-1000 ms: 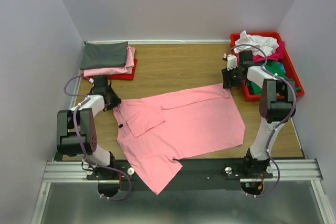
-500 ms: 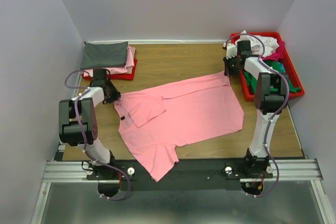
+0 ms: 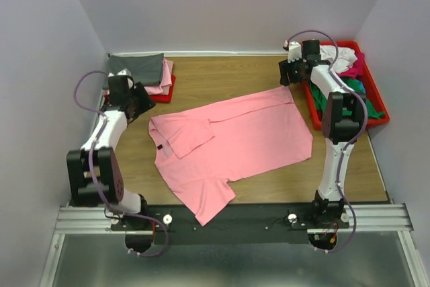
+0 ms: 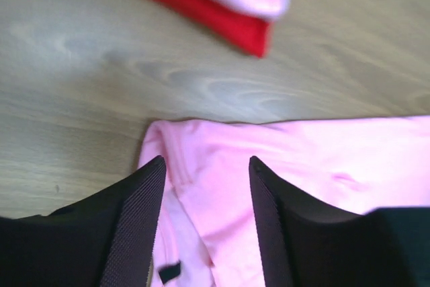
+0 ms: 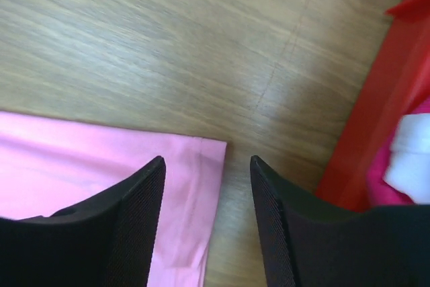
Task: Fold and stack the t-shirts
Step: Fold the tshirt
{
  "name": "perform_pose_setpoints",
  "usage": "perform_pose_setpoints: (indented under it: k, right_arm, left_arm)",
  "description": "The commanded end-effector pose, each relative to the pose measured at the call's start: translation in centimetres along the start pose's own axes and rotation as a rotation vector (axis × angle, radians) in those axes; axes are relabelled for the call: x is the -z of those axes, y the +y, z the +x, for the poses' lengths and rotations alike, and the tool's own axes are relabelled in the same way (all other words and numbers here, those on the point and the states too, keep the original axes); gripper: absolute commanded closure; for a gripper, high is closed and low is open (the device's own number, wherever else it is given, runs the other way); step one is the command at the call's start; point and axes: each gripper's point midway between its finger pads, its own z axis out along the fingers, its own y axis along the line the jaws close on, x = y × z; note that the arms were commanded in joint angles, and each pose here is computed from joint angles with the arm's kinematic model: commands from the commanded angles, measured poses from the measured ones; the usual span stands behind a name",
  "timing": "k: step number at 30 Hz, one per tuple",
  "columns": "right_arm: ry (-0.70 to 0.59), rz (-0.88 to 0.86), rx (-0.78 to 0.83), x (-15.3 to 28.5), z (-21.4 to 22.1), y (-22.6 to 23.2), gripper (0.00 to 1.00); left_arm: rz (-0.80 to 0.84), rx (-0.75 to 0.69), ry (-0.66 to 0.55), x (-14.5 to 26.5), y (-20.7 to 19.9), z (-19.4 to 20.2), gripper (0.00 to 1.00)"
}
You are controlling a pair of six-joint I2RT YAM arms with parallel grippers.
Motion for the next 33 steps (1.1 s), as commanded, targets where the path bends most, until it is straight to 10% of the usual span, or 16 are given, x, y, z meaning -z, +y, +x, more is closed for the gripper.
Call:
perform_pose_setpoints:
  k: [1,5,6,11,23,33]
  right_arm:
    - [-0.127,0.0,0.07,5.7,-5.4,0.7,0.31]
    - [-0.217,-0.243,0.178,11.8,-6.3,6.5,0.08]
    - [-0.256,-0.4,0.246,14.6,-5.1,10.2,0.03]
    - [-0.41,-0.71,0.438,22.0,1.4,18.8,0.0]
    - [-0.264,-0.53,0.431,22.7,9.6,18.2,0.0]
    - [-0.193,-0.494,0.347,21.3,10.1,16.6,0.01]
  left_arm:
    - [0.156,-0.138,-0.197,6.9,-4.1,-4.5,0.35]
    - [0.359,-0.249,-0.395,15.5,-8.5,-5.7,0.21]
    - [0.47,-0.283,-0.353,16.3,-10.1,-3.7,0.06]
    - [0.585,-0.361,-0.056,18.0,-14.4,7.0,0.03]
    - [0.694,-0.522,0.698,30.1,-11.5,33.3,0.48]
    - [0.117,-1.055,0.74,26.3,-4.1,40.3,0.57]
